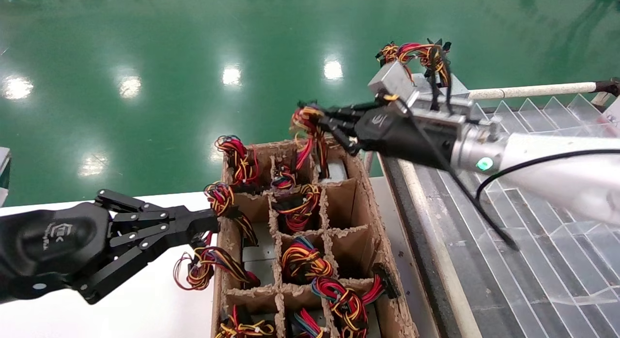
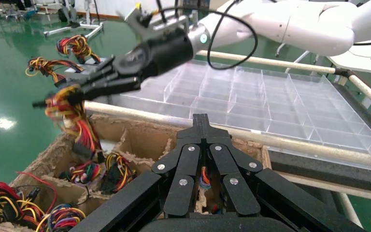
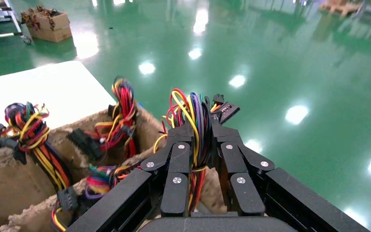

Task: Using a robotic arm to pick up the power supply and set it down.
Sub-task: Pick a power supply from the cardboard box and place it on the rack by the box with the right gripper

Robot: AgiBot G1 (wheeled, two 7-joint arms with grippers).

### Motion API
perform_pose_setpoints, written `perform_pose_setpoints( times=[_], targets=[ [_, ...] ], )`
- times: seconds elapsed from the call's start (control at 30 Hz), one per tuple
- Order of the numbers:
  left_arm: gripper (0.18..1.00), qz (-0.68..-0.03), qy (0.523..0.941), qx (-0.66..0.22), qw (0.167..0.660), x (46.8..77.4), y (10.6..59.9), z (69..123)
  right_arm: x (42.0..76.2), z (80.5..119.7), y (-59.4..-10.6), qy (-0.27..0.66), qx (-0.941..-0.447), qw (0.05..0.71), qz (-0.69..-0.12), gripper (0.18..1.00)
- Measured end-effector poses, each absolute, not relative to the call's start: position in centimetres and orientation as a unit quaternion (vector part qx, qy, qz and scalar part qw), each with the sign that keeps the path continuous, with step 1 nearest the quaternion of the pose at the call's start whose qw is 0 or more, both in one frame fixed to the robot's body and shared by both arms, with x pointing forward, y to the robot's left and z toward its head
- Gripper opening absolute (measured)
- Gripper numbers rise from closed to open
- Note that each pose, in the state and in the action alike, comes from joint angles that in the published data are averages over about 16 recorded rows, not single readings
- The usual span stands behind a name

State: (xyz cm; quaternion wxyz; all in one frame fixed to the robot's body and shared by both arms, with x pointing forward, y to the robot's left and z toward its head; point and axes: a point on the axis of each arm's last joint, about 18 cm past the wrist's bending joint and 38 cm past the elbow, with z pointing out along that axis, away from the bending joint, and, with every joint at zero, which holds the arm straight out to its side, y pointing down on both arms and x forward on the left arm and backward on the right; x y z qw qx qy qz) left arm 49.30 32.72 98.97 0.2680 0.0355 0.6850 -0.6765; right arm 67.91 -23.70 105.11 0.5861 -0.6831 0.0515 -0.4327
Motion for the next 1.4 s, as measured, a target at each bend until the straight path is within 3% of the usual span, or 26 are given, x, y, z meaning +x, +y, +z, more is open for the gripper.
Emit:
perform_pose_setpoints(
  times=[0.8,1.1,1.4],
  targets=[
    [0.191,-0.677,0.685,0.036,0.268,49.3,32.7,99.0,59.1,120.3,-28.1,-0.064,-0.612,0.489,-0.619,0.236],
    [0.191,-0.677,0.685,0.036,0.268,49.3,32.7,99.0,57.3,122.0,-31.3,-0.047,-0.592,0.463,-0.658,0.235],
    [0.191,-0.677,0.685,0.036,0.268,49.3,32.7,99.0,57.8,120.4,-34.9,0.004,-0.595,0.445,-0.669,0.235]
  ],
)
